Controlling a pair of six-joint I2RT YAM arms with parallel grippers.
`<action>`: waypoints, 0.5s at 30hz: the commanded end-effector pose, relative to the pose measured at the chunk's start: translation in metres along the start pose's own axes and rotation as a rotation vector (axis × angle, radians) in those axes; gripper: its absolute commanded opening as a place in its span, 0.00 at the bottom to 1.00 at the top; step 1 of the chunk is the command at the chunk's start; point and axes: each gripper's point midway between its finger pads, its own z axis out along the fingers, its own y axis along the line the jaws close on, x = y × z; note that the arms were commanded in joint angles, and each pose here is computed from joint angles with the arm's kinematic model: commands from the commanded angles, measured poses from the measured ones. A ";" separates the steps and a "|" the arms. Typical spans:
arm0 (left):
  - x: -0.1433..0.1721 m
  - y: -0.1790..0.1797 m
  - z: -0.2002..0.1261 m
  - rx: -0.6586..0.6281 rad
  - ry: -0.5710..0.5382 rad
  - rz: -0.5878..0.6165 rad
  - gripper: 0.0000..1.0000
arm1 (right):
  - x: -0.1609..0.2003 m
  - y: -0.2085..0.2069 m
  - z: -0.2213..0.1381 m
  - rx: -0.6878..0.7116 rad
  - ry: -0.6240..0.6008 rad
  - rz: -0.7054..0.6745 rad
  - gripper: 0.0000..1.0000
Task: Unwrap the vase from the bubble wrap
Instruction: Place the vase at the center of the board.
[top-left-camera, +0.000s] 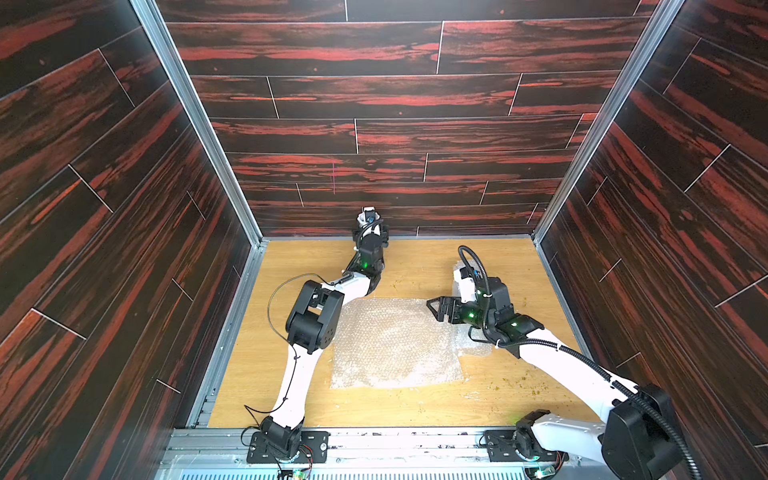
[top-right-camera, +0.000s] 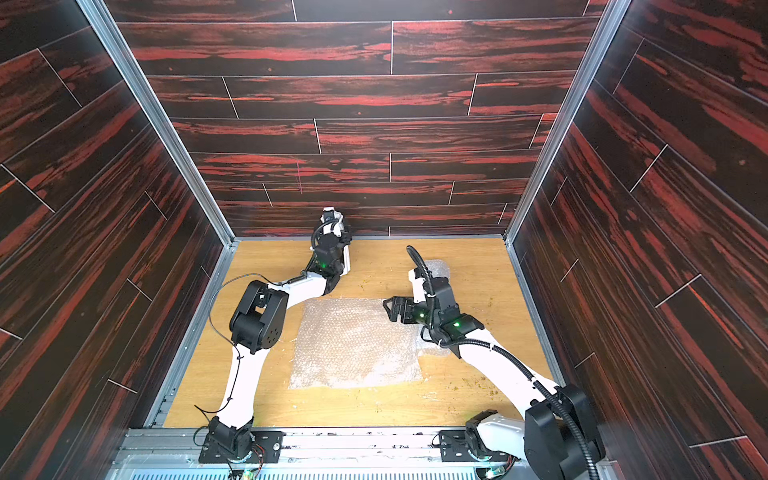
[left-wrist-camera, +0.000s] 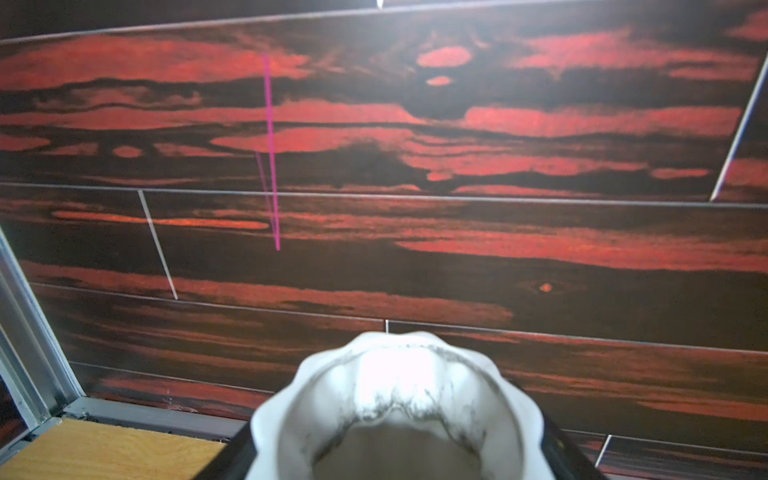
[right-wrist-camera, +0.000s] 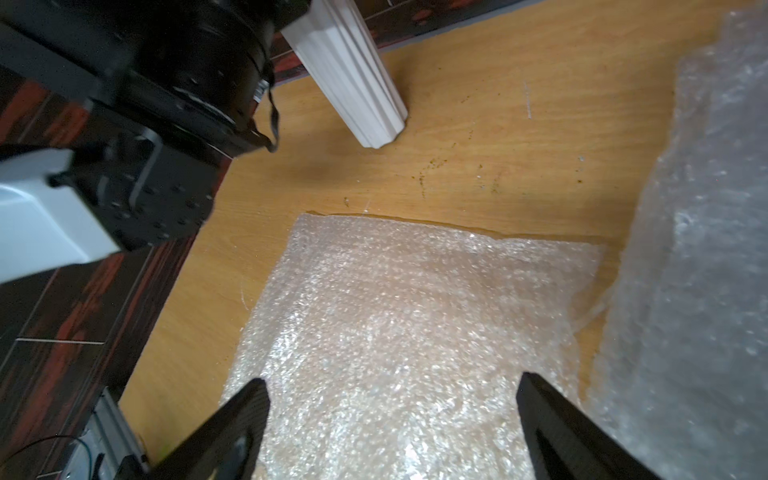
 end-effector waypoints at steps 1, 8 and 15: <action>-0.022 0.014 -0.008 -0.025 -0.033 -0.027 0.29 | -0.006 0.003 -0.001 0.017 -0.007 -0.010 0.96; -0.021 0.016 -0.017 -0.004 -0.015 -0.036 0.50 | -0.010 0.006 -0.006 0.017 -0.027 -0.017 0.96; -0.026 0.019 -0.027 0.014 0.009 -0.035 0.75 | -0.020 0.014 -0.013 0.000 -0.052 -0.030 0.96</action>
